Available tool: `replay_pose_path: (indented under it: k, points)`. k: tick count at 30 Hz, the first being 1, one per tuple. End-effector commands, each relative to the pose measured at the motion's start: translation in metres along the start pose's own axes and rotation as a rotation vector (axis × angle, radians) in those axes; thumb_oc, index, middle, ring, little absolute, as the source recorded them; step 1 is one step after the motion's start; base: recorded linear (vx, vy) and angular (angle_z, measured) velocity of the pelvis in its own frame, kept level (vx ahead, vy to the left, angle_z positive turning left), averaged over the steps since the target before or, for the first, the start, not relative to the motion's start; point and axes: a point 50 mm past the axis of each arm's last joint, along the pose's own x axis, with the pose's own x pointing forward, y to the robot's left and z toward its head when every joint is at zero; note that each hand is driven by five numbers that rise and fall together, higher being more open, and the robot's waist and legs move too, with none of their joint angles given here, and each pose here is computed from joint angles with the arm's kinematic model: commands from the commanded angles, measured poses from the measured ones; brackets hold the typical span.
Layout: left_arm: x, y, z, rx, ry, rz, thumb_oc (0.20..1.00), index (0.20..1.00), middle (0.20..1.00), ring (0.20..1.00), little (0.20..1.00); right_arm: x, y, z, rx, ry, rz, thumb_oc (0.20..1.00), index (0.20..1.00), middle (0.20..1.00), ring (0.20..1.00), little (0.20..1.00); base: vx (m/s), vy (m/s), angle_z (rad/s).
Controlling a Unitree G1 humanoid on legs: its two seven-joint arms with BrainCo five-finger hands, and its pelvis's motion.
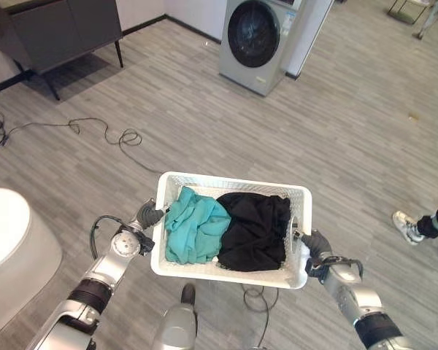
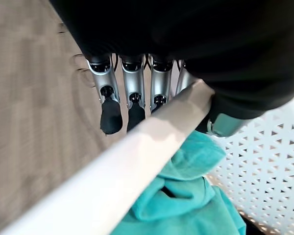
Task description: Grab the laundry basket,head to the washer,open it,put in the laundry and shut it.
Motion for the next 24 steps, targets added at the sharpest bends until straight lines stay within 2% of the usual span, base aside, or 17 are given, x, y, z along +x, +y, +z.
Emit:
replay_pose_path:
  k: [1,4,13,20,24]
  points:
    - [0.002,0.058,0.021,0.035,-0.091,0.205,0.2,0.2,0.2,0.2,0.2,-0.006,-0.006,0.038,-0.047,-0.201,0.077,0.2,0.2,0.2,0.2,0.2,0.52,0.193,0.06]
    - [0.003,0.057,0.024,0.03,-0.101,0.2,0.2,0.2,0.2,0.2,0.2,-0.008,-0.012,0.038,-0.053,-0.2,0.056,0.2,0.2,0.2,0.2,0.2,0.4,0.078,0.17]
    - [0.013,0.049,0.028,0.031,-0.097,0.215,0.2,0.2,0.2,0.2,0.2,-0.02,-0.034,0.038,0.002,-0.234,-0.024,0.2,0.2,0.2,0.2,0.2,0.4,-0.14,0.37]
    - [0.005,0.033,0.007,-0.023,-0.037,0.184,0.2,0.2,0.2,0.2,0.2,-0.027,-0.041,0.028,0.013,-0.196,-0.019,0.2,0.2,0.2,0.2,0.2,0.5,-0.254,0.39]
    - [-0.002,0.034,-0.006,-0.062,0.0,0.188,0.2,0.2,0.2,0.2,0.2,-0.024,-0.043,0.025,0.01,-0.169,-0.018,0.2,0.2,0.2,0.2,0.2,0.35,-0.386,-0.14]
